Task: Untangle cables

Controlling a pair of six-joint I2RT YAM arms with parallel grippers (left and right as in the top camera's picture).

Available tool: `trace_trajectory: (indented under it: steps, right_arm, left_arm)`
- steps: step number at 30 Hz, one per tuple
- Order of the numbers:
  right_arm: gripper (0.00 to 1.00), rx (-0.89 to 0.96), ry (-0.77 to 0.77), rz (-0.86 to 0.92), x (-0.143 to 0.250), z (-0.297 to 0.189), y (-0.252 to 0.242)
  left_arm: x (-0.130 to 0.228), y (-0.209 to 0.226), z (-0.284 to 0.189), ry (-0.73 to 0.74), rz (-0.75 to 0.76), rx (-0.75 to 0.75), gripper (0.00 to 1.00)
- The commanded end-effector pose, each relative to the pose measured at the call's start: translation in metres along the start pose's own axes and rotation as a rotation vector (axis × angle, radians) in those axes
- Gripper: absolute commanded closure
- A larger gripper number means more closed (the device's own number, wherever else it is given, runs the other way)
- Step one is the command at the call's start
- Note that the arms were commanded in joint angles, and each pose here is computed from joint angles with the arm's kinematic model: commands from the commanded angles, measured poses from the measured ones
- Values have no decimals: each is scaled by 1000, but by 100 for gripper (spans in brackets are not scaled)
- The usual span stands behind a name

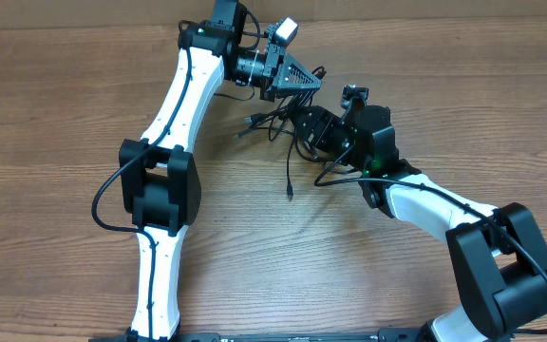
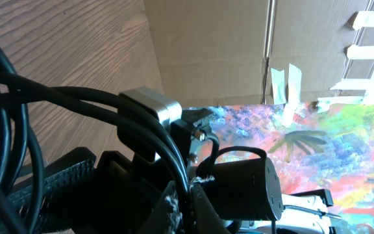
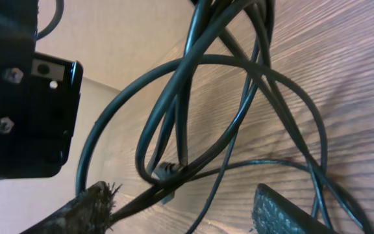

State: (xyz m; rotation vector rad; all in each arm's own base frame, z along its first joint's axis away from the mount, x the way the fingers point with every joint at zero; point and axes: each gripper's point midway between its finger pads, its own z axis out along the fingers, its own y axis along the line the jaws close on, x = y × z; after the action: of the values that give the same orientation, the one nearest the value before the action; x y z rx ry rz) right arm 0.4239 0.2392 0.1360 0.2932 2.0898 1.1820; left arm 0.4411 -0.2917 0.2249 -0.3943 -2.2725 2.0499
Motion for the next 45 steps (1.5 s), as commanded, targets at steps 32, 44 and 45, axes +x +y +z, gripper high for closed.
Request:
trace_trajectory:
  steps: [32, 44, 45]
  right_arm:
    - [96, 210, -89, 160, -11, -9, -47]
    - [96, 270, -49, 146, -2, -12, -61]
    - [96, 274, -46, 145, -1, -13, -62]
  left_arm:
    - [-1, 7, 20, 7, 51, -114, 96]
    - [-7, 23, 18, -21, 56, -211, 96]
    - [-7, 23, 18, -21, 56, -211, 96]
